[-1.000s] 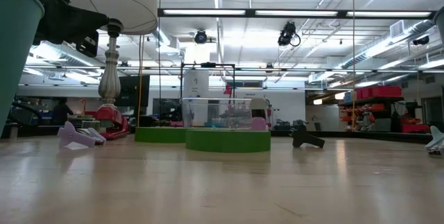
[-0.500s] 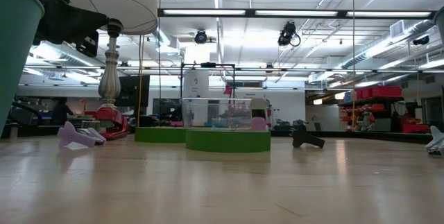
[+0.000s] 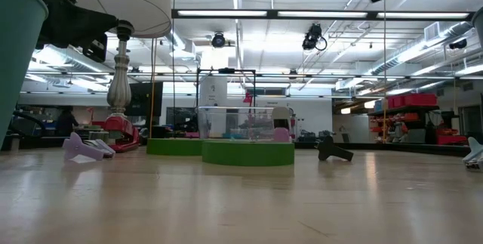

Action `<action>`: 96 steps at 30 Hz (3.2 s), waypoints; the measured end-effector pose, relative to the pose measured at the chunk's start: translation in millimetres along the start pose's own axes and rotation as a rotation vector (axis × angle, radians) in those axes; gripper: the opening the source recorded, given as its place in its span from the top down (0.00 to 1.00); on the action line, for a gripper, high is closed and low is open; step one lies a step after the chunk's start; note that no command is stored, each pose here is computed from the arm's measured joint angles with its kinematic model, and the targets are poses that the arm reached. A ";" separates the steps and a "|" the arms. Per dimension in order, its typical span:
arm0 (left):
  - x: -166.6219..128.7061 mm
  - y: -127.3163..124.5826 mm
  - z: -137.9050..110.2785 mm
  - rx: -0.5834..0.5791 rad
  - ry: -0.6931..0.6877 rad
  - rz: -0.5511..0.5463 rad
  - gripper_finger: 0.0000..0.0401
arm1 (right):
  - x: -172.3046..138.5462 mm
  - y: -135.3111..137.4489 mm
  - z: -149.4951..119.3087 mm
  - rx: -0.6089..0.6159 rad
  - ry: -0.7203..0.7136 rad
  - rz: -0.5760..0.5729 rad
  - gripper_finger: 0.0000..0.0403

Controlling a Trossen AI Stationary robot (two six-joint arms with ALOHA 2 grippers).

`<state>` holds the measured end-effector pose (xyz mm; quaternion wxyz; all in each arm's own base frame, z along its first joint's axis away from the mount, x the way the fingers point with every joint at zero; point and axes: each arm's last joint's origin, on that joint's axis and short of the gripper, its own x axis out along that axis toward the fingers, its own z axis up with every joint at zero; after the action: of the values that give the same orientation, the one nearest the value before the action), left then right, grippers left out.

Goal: Pick and place Stapler, Stapler remover, tape
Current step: Put the black staple remover into the transparent bin

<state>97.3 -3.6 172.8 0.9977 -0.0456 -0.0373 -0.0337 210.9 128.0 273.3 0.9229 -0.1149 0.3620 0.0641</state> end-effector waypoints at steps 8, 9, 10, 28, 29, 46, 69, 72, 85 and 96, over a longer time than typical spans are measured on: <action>0.0 0.0 0.0 0.000 0.000 0.000 0.99 | 8.8 -30.0 -5.2 0.207 0.086 -0.119 0.38; 0.0 0.0 0.1 0.000 0.000 0.000 0.99 | 9.5 -33.4 -6.7 0.219 0.102 -0.133 0.38; 0.0 0.0 0.0 0.000 0.000 0.000 0.99 | 10.0 -36.3 -7.9 0.232 0.116 -0.144 0.38; 0.0 0.0 0.0 0.000 0.000 0.000 0.99 | 33.7 -69.4 -23.5 0.352 0.234 -0.103 0.31; 0.0 0.0 0.0 0.000 0.000 0.000 0.99 | 35.3 -70.1 -22.9 0.353 0.230 -0.097 0.29; 0.0 0.0 0.0 0.000 0.000 0.000 0.99 | 47.6 -83.4 -16.2 0.290 0.165 -0.038 0.12; 0.0 0.0 0.0 0.000 0.000 0.000 0.99 | 48.0 -83.6 -13.3 0.107 0.137 -0.025 0.13; 0.0 0.0 0.1 0.000 0.000 0.000 0.99 | 48.0 -83.6 -13.3 0.095 0.137 -0.025 0.13; 0.0 0.0 0.0 0.000 0.000 0.000 0.99 | 56.1 -82.4 -15.8 0.125 0.168 -0.026 0.13; 0.0 0.0 0.0 0.000 0.000 0.000 0.99 | 79.4 -82.9 -24.2 0.168 0.255 -0.126 0.13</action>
<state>97.3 -3.6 172.8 0.9977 -0.0456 -0.0373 -0.0338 269.7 44.5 215.6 0.8780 -0.0673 0.4723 -0.0396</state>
